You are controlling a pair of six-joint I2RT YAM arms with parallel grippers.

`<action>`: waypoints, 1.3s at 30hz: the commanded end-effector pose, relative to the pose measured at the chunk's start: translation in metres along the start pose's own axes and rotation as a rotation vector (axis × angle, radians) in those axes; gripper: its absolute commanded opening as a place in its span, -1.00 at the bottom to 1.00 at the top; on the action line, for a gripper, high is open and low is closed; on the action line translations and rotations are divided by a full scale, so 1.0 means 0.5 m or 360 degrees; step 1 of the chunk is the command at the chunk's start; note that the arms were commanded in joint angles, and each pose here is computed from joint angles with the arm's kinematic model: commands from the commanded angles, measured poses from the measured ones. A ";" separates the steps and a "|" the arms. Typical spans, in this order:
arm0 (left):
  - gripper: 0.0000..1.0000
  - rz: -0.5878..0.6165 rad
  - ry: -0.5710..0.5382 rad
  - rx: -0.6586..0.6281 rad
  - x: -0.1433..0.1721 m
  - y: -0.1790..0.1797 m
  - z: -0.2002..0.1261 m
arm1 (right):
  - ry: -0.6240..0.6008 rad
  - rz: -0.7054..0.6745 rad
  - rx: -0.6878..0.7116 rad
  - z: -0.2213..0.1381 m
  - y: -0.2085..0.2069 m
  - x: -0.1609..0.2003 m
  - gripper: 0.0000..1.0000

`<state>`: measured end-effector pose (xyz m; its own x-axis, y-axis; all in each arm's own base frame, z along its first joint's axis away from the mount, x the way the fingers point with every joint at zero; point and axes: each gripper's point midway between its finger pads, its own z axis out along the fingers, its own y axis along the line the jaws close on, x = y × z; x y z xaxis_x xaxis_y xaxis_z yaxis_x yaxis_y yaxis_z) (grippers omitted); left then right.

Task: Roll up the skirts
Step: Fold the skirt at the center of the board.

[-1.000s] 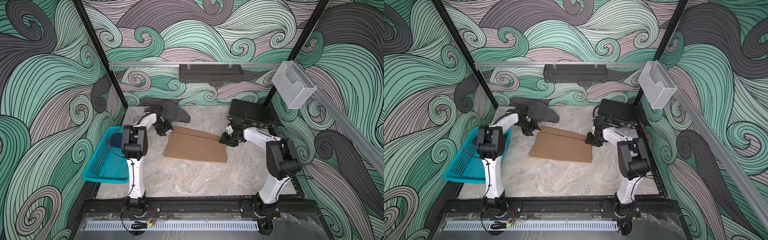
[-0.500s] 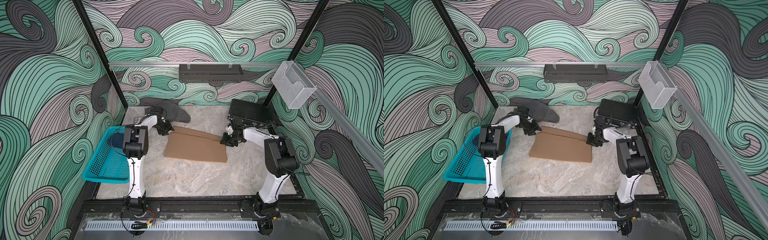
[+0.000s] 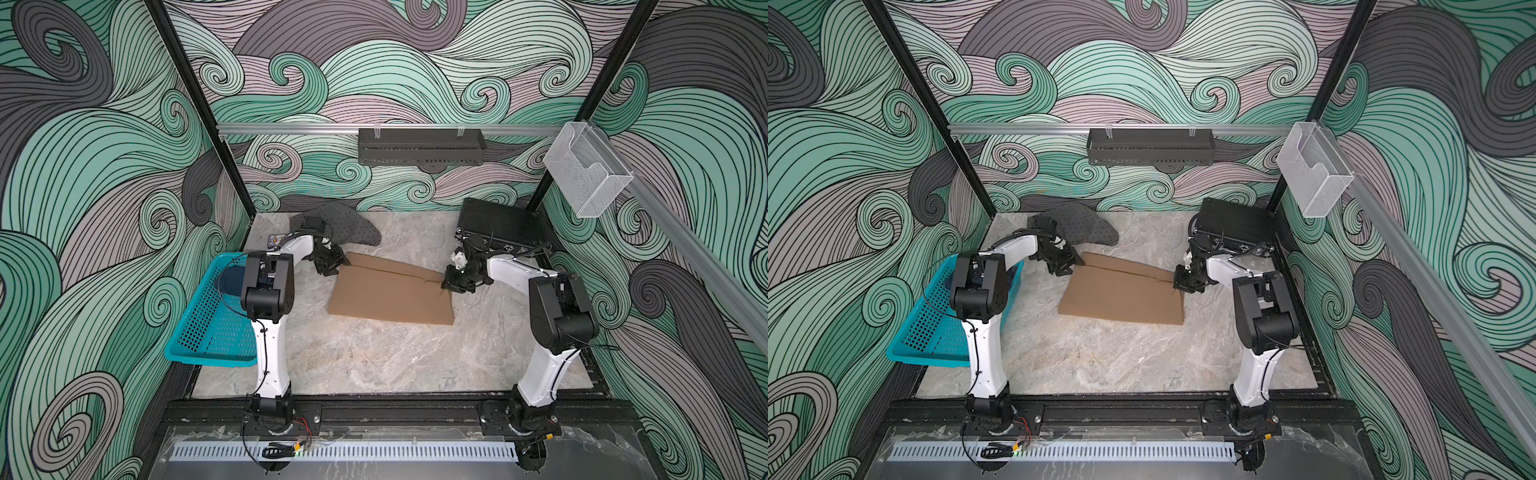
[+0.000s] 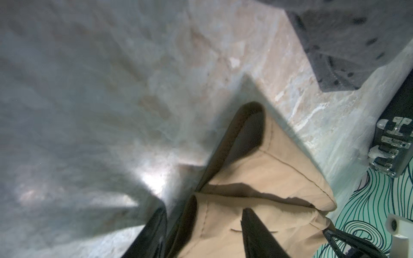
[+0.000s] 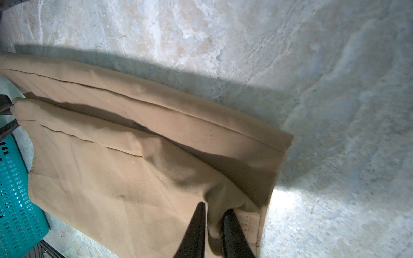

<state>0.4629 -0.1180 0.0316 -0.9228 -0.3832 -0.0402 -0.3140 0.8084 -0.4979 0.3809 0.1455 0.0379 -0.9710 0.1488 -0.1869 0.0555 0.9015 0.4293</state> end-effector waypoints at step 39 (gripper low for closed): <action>-1.00 0.0168 -0.0176 0.0310 -0.120 -0.260 -0.041 | -0.0175 0.0440 -0.0115 -0.033 -0.056 -0.053 -1.00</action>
<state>0.5528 -0.1901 0.1359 -0.8984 -0.3685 -0.2388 -0.1251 0.7360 -0.6653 0.3867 0.1161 0.0453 -0.9043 0.4034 -0.1398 0.2711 0.7955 0.5419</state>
